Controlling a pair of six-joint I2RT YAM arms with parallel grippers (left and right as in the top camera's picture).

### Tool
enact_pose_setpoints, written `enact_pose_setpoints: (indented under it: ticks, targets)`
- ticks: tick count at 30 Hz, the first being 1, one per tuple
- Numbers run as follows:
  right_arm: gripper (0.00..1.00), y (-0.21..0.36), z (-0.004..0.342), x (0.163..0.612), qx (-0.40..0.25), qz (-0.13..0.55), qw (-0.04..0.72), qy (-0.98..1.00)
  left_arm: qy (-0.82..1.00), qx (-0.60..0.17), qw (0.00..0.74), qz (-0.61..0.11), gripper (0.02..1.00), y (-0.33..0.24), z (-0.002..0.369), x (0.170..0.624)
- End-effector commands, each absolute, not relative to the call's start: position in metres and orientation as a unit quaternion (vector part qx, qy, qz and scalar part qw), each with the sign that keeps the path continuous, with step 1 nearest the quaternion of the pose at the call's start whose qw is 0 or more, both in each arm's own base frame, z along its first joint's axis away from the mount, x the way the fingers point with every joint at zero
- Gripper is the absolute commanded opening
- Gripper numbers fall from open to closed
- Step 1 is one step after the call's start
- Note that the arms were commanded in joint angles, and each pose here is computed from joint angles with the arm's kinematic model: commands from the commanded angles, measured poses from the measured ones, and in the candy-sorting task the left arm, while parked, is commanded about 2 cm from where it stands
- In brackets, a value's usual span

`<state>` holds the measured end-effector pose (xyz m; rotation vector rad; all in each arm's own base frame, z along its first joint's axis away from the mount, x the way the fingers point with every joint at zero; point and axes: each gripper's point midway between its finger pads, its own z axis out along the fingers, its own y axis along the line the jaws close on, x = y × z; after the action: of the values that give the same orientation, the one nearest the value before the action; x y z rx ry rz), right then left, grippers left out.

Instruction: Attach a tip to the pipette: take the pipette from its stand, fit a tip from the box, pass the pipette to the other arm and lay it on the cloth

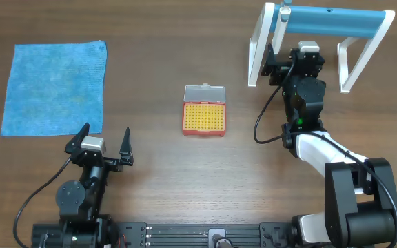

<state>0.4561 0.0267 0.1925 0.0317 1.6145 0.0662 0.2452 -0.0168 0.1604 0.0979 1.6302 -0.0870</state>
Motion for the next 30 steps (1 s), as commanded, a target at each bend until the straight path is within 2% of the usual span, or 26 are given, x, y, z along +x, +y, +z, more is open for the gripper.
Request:
enact_pose_setpoints:
  ticks: [1, 30]
  targets:
    - [0.972, 0.022, 0.196, 0.465, 0.029, 0.026, 0.695, 0.718, 0.728, 0.044, 0.683, -0.043, 0.998, -0.018, 0.159, 0.245]
    - [0.978, 0.018, 0.179, 0.503, 0.034, 0.021, 0.687, 0.725, 0.728, 0.044, 0.683, -0.043, 0.996, -0.018, 0.159, 0.245]
